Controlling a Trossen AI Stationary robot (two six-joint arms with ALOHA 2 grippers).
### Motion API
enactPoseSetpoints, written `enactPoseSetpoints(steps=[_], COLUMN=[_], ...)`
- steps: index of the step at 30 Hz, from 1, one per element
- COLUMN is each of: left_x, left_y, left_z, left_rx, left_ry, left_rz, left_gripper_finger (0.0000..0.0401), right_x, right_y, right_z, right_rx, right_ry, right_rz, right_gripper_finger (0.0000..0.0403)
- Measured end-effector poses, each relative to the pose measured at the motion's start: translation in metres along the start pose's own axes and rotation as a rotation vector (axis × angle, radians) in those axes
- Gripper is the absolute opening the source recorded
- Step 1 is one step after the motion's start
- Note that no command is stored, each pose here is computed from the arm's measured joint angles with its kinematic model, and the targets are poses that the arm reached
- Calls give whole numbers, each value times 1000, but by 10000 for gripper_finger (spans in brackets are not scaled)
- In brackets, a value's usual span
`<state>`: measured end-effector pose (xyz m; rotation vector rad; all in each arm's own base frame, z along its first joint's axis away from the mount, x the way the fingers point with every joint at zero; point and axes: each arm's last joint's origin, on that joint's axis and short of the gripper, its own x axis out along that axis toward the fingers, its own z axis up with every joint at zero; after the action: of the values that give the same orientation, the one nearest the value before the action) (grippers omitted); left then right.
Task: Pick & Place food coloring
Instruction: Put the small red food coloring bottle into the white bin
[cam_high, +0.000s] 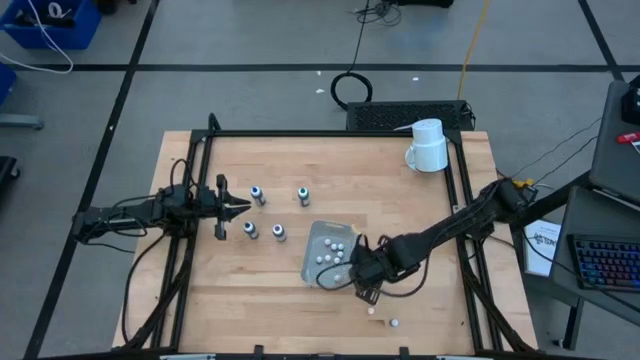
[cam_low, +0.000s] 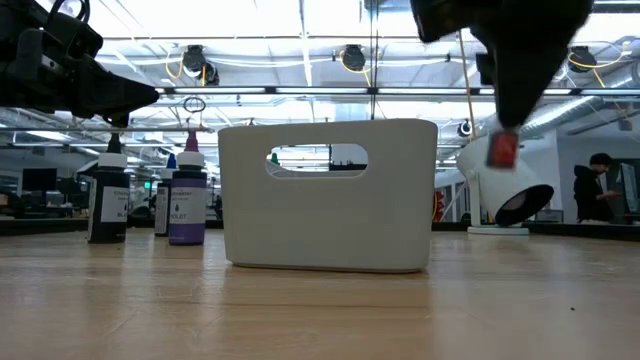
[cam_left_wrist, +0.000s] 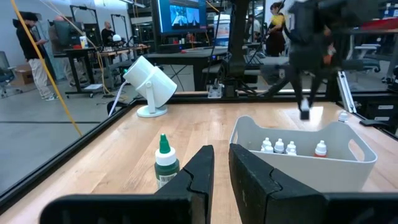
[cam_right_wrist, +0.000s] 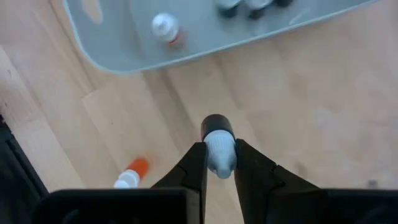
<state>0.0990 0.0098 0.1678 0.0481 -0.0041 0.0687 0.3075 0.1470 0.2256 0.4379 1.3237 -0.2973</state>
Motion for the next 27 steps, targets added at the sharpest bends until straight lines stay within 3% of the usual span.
enactPoseSetpoints(steps=[6, 16, 22, 27], left_x=[0, 0, 0, 0], left_y=[0, 0, 0, 0], left_z=[0, 0, 0, 0], left_rx=[0, 0, 0, 0], left_ry=[0, 1, 2, 1], left_rz=[0, 0, 0, 0], left_gripper_finger=[58, 58, 58, 58], right_x=[-31, -71, -51, -25], right_y=[-20, -26, -30, -44], right_z=[19, 89, 125, 142], right_rx=[-13, -207, -299, -301], right_ry=[-58, -44, 10, 79], right_rz=[19, -77, -126, -106], right_gripper_finger=[44, 44, 44, 44])
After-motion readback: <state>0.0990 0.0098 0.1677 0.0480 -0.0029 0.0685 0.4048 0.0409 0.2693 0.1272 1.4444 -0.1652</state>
